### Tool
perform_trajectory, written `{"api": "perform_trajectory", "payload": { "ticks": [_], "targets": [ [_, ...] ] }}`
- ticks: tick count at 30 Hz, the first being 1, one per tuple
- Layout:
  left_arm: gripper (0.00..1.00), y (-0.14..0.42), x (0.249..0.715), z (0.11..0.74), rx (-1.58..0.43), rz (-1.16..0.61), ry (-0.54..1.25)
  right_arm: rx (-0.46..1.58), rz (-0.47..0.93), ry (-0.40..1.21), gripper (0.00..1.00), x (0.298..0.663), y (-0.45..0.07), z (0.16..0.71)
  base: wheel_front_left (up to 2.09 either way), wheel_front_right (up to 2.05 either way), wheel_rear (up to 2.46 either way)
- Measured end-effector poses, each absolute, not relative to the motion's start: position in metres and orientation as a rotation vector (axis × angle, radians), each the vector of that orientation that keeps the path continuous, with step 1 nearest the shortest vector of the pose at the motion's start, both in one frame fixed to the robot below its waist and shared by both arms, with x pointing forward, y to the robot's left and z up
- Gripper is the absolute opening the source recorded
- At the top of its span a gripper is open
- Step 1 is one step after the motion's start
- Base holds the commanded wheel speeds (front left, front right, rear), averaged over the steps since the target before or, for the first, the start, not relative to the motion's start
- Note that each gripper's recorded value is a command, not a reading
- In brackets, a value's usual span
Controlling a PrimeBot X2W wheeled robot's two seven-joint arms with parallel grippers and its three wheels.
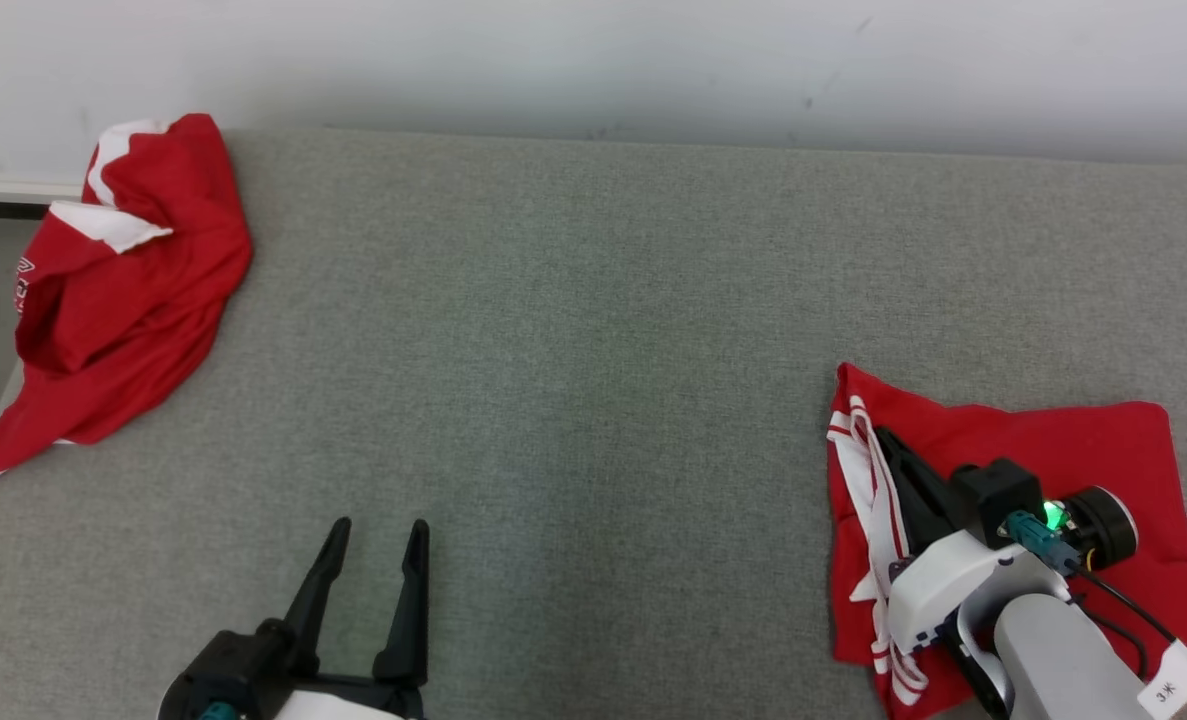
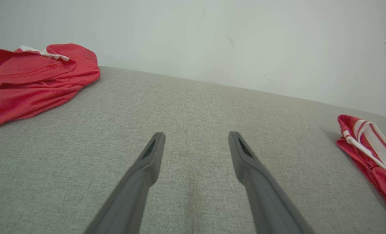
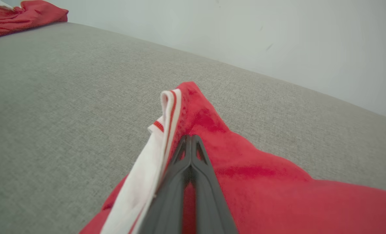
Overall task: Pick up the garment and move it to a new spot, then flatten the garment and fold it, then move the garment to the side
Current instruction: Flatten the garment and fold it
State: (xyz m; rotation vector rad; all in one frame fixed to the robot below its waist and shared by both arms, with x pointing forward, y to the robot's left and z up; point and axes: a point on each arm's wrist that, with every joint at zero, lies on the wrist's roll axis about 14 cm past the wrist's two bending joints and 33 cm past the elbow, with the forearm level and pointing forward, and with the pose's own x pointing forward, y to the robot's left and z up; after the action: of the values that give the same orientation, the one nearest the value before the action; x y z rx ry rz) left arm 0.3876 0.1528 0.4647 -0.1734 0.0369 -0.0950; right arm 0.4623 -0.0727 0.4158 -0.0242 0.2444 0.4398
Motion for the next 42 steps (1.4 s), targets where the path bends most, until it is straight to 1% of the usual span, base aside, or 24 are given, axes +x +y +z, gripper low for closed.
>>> {"api": "perform_trajectory", "payload": {
  "ticks": [6, 15, 19, 22, 27, 31, 32, 33, 34, 35, 36, 37, 42],
  "targets": [
    [1.0, 0.157, 0.391, 0.46, -0.176, -0.083, 0.047, -0.018, 0.496, 0.259, 0.0, 0.469, -0.046, 0.41, 0.0, 0.0, 0.0],
    [1.0, 0.155, 0.394, 0.46, -0.185, -0.086, 0.049, -0.031, 0.517, 0.28, 0.0, 0.471, -0.036, 0.404, 0.0, 0.0, 0.0],
    [1.0, 0.156, 0.392, 0.464, -0.185, -0.087, 0.039, -0.001, 0.52, 0.26, 0.0, 0.464, -0.033, 0.412, 0.0, 0.0, 0.0],
    [1.0, 0.156, 0.388, 0.466, -0.186, -0.085, 0.033, 0.043, 0.514, 0.206, 0.0, 0.46, -0.031, 0.431, 0.0, 0.0, 0.0],
    [1.0, 0.154, 0.38, 0.47, -0.188, -0.091, 0.024, 0.078, 0.468, 0.124, 0.0, 0.447, -0.045, 0.457, 0.0, 0.0, 0.0],
    [1.0, 0.15, 0.375, 0.476, -0.186, -0.108, 0.011, 0.068, 0.377, 0.064, 0.0, 0.436, -0.086, 0.474, 0.0, 0.0, 0.0],
    [1.0, 0.148, 0.373, 0.478, -0.186, -0.114, 0.006, 0.061, 0.347, 0.054, 0.06, 0.432, -0.099, 0.477, 0.0, 0.0, 0.0],
    [1.0, 0.146, 0.372, 0.48, -0.186, -0.12, 0.001, 0.054, 0.319, 0.049, 0.15, 0.428, -0.112, 0.478, 0.0, 0.0, 0.0],
    [1.0, 0.144, 0.37, 0.481, -0.185, -0.127, -0.003, 0.05, 0.29, 0.044, 0.32, 0.423, -0.125, 0.479, 0.0, 0.0, 0.0],
    [1.0, 0.143, 0.368, 0.482, -0.184, -0.13, -0.005, 0.044, 0.26, 0.041, 0.47, 0.417, -0.138, 0.48, 0.0, 0.0, 0.0],
    [1.0, 0.142, 0.366, 0.483, -0.184, -0.134, -0.008, 0.035, 0.233, 0.039, 0.75, 0.412, -0.151, 0.48, 0.0, 0.0, 0.0],
    [1.0, 0.14, 0.365, 0.484, -0.183, -0.138, -0.011, 0.026, 0.205, 0.037, 1.0, 0.407, -0.164, 0.481, 0.0, 0.0, 0.0],
    [1.0, 0.134, 0.358, 0.493, -0.18, -0.158, -0.036, 0.011, 0.074, 0.012, 1.0, 0.382, -0.22, 0.489, 0.0, 0.0, 0.0]
  ]
}}
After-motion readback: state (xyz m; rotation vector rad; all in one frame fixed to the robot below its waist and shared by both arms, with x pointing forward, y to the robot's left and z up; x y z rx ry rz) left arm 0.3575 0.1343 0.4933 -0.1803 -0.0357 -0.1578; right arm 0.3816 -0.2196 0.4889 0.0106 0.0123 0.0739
